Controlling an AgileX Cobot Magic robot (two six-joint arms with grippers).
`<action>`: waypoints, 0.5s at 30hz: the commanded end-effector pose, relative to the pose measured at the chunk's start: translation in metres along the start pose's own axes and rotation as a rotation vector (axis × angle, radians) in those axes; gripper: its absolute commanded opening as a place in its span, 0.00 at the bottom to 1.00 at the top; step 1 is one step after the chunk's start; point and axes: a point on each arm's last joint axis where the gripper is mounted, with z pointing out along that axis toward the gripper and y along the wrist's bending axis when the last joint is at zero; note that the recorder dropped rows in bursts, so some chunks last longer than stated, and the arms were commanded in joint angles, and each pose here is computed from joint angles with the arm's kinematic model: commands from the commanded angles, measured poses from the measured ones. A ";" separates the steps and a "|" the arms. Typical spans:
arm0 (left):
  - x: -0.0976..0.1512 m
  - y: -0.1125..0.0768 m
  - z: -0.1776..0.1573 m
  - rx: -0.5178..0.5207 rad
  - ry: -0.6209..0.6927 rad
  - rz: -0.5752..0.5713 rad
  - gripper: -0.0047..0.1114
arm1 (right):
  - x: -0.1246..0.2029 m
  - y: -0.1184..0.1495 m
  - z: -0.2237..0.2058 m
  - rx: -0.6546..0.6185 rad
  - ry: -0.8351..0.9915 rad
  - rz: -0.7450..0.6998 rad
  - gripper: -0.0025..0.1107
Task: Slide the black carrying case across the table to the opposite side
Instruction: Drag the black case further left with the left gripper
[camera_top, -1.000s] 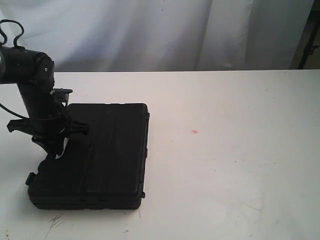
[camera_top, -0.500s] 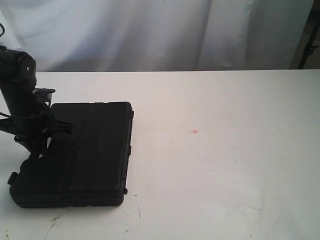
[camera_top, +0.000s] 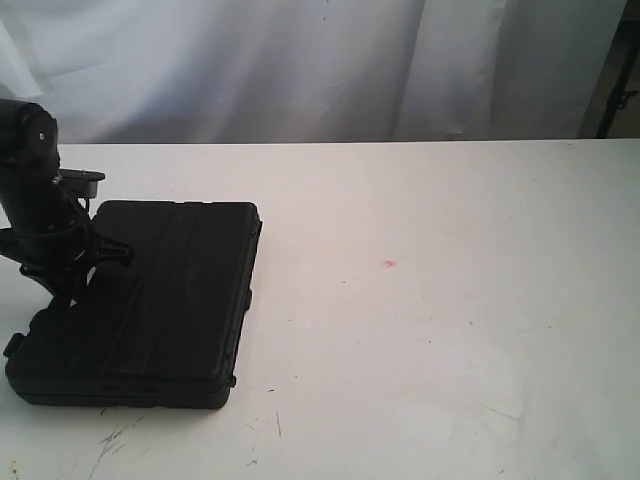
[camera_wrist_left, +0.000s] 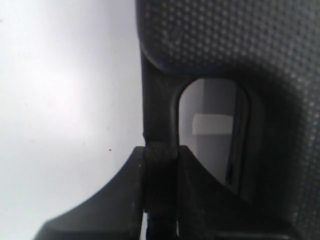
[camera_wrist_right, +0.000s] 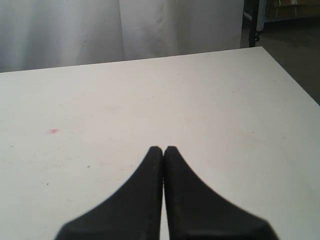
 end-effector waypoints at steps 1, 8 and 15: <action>-0.001 0.001 -0.007 0.006 -0.030 0.010 0.04 | 0.001 0.000 0.000 -0.002 -0.002 -0.001 0.02; -0.001 0.002 -0.007 0.003 -0.027 0.010 0.06 | 0.001 0.000 0.000 -0.002 -0.002 -0.001 0.02; 0.000 0.002 -0.015 0.002 -0.039 0.008 0.39 | 0.001 0.000 0.000 -0.002 -0.002 -0.001 0.02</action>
